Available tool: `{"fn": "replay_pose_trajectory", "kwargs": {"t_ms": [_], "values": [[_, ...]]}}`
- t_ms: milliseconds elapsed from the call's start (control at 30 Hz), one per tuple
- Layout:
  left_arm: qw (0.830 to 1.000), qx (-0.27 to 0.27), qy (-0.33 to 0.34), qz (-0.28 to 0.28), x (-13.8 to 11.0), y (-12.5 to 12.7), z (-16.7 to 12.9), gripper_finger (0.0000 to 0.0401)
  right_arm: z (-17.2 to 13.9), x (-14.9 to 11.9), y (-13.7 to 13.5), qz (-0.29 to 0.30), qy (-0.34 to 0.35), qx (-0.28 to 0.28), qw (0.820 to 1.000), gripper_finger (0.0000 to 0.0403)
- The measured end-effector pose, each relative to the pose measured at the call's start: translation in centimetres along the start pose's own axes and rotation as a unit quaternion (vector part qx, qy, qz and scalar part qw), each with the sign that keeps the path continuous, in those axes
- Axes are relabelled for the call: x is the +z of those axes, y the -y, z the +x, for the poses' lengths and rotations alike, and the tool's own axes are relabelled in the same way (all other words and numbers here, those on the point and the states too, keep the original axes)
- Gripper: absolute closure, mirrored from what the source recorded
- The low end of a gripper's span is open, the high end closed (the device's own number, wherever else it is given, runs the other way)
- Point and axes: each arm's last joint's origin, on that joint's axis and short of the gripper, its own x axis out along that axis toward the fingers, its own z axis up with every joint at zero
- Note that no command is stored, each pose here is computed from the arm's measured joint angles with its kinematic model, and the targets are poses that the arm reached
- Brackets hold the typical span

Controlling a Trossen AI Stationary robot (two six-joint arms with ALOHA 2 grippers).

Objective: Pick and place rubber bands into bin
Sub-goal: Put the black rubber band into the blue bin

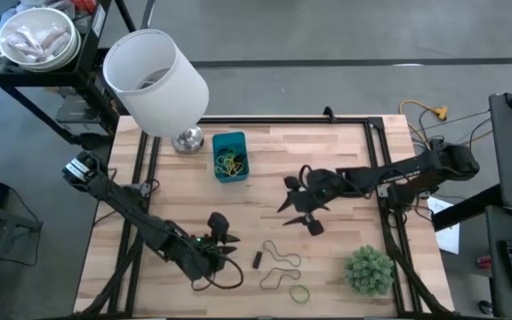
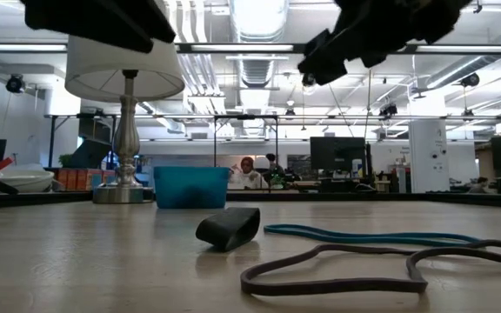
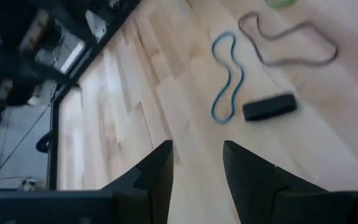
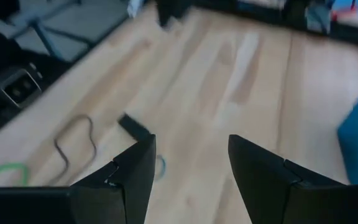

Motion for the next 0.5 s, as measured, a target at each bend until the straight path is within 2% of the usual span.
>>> {"fn": "replay_pose_trajectory", "kwargs": {"t_ms": [100,267,500], "values": [[1.0,0.006,-0.018,0.009,-0.4,-0.2,0.2,0.0276,-0.1,-0.5,-0.7,-0.025,0.047,0.0,0.999,0.0207],[0.997,0.059,-0.052,0.022,-1.0,-0.6,0.3,0.0276,-0.8,0.0,-0.9,-0.041,0.101,-0.011,0.994,0.0207],[0.988,0.131,-0.074,0.032,-1.2,-0.9,0.1,0.0276,-0.9,0.5,-0.9,-0.045,0.121,-0.013,0.992,0.0207]]}}
